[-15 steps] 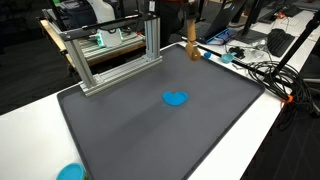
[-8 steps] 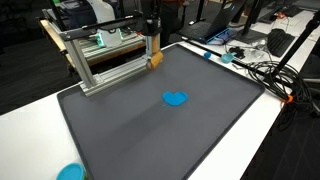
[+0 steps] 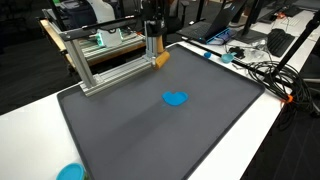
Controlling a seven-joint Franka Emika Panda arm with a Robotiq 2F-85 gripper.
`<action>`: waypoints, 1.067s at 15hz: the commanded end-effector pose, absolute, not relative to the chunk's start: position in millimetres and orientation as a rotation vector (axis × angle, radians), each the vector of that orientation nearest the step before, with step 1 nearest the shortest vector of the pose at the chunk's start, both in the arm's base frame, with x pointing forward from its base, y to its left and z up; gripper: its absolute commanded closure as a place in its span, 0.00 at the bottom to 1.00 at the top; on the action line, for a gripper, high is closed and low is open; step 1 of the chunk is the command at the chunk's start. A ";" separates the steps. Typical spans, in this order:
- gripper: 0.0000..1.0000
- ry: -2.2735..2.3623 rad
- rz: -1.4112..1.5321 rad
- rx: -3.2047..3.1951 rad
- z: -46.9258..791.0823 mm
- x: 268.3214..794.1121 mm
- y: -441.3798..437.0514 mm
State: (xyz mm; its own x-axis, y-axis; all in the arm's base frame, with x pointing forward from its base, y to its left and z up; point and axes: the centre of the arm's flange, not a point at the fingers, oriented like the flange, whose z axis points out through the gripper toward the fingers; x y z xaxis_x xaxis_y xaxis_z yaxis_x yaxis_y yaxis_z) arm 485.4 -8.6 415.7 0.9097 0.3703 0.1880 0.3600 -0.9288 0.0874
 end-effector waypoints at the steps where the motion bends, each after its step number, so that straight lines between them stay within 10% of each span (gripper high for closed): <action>1: 0.78 0.546 0.410 3.051 437.9 473.4 2.5; 5: 0.78 0.715 0.467 3.014 481.4 416.8 -7.4; 6: 0.53 0.651 0.388 3.030 449.1 466.2 1.6; 8: 0.53 0.684 0.431 3.013 467.4 445.2 -3.1; 9: 0.78 0.689 0.445 3.009 471.2 437.7 -4.4; 16: 0.78 0.385 0.561 3.041 485.7 432.2 27.7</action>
